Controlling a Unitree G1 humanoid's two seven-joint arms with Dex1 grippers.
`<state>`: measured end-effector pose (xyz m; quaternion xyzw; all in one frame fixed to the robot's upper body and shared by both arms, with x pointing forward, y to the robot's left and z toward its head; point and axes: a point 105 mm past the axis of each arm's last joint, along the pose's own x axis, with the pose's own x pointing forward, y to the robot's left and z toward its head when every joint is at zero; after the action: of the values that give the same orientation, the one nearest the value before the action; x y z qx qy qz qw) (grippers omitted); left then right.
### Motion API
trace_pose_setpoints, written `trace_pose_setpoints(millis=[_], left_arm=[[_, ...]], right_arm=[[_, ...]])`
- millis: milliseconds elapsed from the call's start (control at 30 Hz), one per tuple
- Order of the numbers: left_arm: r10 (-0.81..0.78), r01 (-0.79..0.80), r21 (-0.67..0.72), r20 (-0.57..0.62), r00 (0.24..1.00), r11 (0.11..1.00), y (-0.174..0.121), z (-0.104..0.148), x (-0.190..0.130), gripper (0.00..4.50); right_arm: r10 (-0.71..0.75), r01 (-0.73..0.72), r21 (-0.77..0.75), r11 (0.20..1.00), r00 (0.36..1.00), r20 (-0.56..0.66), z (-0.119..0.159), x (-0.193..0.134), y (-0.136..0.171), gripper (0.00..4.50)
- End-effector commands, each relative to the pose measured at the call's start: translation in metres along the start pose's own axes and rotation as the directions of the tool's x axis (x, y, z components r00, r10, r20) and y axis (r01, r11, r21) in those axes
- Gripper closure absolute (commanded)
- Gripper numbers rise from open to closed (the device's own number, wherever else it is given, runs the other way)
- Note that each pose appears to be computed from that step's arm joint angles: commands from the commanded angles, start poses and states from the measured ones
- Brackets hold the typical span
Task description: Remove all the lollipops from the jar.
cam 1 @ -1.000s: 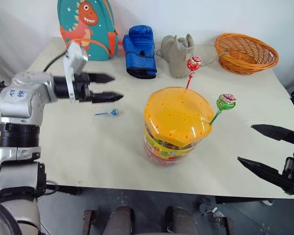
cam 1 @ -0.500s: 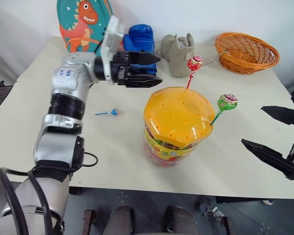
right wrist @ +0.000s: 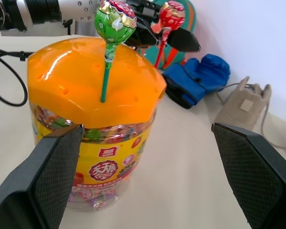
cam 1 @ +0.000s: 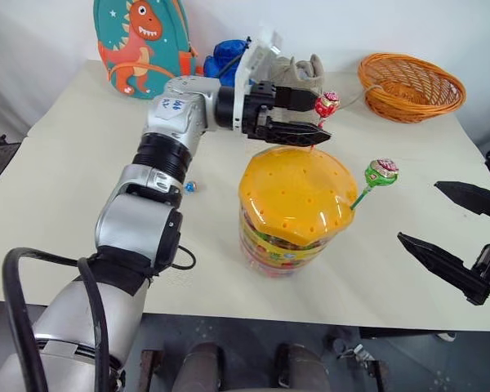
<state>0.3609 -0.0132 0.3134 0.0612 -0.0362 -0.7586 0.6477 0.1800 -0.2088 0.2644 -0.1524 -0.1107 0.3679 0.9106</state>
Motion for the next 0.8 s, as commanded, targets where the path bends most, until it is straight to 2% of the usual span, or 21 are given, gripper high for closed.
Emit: trace_pose_setpoints(millis=[33,333,433,667,800], left_arm=[[0.019,-0.019,0.062,-0.014,1.0,0.998,0.001,0.018,0.003,0.64],[-0.001,0.001,0.075,-0.002,1.0,0.997,-0.003,0.029,-0.004,3.52],[-0.003,-0.001,0.084,0.041,0.999,0.996,-0.006,0.045,-0.006,4.42],[0.0,-0.015,0.096,0.154,0.988,0.995,-0.01,0.078,-0.006,4.47],[0.108,-0.123,0.078,0.169,0.98,0.989,0.0,0.082,-0.015,4.47]], right_arm=[[-0.02,0.021,-0.035,0.999,0.999,0.033,0.008,-0.003,0.002,0.0],[-0.026,0.027,-0.034,0.999,0.999,0.03,0.006,-0.004,0.0,0.0],[-0.018,0.019,-0.035,0.999,0.999,0.034,0.006,-0.003,-0.002,0.0],[-0.003,0.005,-0.043,0.999,0.999,0.04,0.006,-0.001,-0.005,0.0],[0.0,0.002,-0.054,0.999,0.999,0.042,0.008,0.0,-0.008,0.0]])
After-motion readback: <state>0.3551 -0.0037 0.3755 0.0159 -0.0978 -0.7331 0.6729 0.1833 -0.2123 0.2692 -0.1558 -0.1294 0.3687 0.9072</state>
